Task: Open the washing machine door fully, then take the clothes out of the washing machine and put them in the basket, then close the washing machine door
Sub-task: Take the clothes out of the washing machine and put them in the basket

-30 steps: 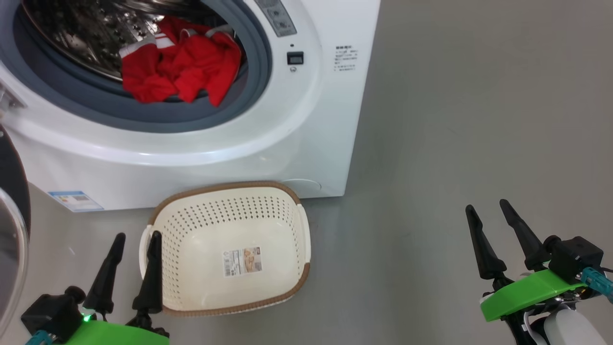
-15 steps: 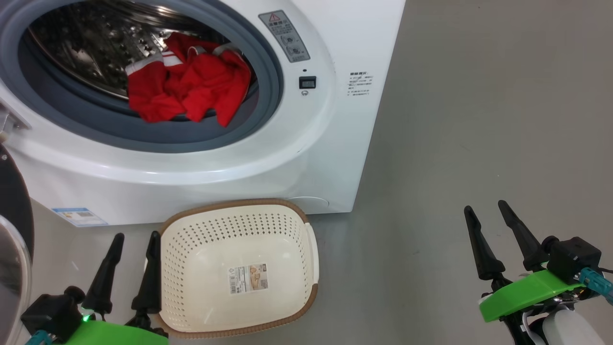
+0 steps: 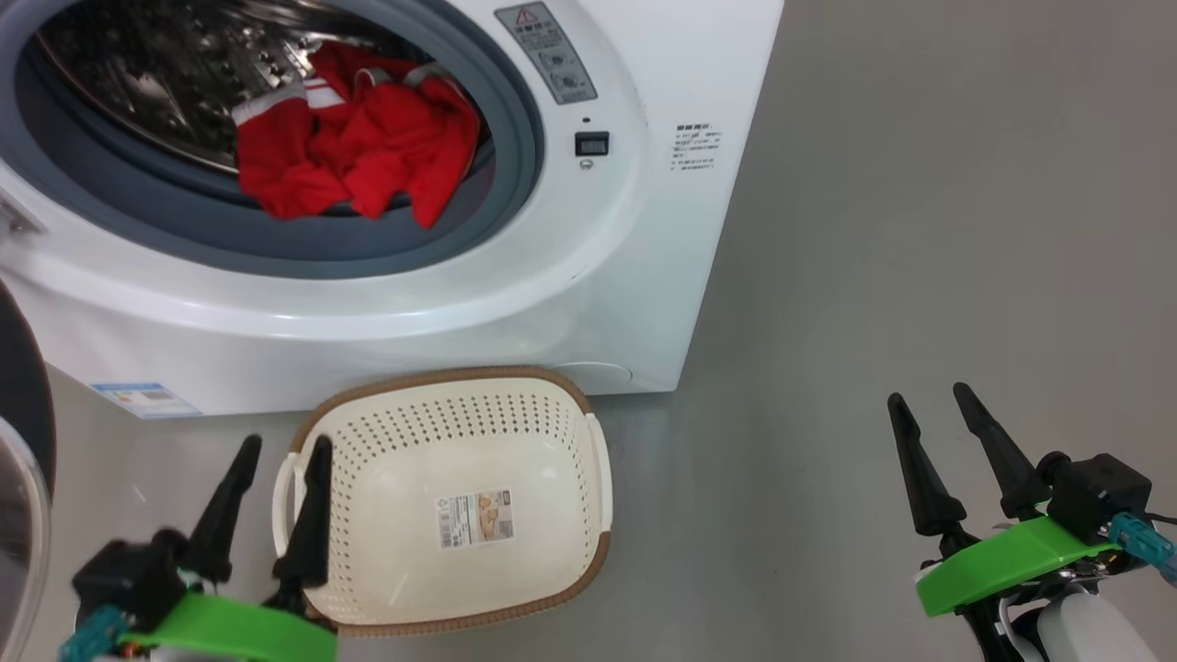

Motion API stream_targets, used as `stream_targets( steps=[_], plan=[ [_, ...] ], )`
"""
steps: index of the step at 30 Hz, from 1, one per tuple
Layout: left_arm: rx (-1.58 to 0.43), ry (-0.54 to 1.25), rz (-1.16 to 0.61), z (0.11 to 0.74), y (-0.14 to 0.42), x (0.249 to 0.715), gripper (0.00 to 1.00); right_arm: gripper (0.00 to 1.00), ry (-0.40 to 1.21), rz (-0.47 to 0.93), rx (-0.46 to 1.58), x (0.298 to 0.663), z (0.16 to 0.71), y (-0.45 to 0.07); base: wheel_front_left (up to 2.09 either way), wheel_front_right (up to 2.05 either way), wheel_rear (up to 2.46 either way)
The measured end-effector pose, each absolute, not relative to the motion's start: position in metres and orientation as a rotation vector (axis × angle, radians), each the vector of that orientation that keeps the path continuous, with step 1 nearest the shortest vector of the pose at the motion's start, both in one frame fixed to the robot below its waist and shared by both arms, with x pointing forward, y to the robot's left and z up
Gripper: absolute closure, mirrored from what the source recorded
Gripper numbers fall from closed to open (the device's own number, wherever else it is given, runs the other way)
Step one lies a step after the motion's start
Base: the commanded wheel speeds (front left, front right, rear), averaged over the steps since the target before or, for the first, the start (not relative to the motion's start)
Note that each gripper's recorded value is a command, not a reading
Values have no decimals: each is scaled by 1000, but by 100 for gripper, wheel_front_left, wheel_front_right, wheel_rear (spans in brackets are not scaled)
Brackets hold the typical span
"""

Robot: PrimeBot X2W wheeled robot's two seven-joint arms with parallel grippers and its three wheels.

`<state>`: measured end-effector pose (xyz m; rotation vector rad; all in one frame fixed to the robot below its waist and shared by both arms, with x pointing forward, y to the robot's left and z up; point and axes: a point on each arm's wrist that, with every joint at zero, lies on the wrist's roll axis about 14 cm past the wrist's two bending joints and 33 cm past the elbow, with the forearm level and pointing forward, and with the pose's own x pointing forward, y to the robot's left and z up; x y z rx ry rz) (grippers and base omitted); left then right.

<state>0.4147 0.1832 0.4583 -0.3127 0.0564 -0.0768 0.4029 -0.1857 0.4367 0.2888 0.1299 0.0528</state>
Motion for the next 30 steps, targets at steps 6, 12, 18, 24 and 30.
stream_targets(
  steps=[6, 12, 18, 24, 30],
  plan=[
    [-250, 55, -162, 462, 169, 459, 0, 0, 164, 54, 300, 408, 423, -181, 0, 0, 0],
    [-181, 101, -216, 451, 159, 510, 0, 0, 178, 60, 309, 422, 414, -174, 0, 0, 0],
    [-138, 162, -241, 444, 152, 565, 0, 0, 209, 45, 321, 430, 398, -174, 0, 0, 0],
    [-112, 223, -266, 432, 142, 607, 0, 0, 232, 23, 325, 439, 384, -177, 0, 0, 0],
    [-92, 287, -288, 415, 131, 635, 0, 0, 259, 11, 319, 444, 369, -180, 0, 0, 0]
  ],
)
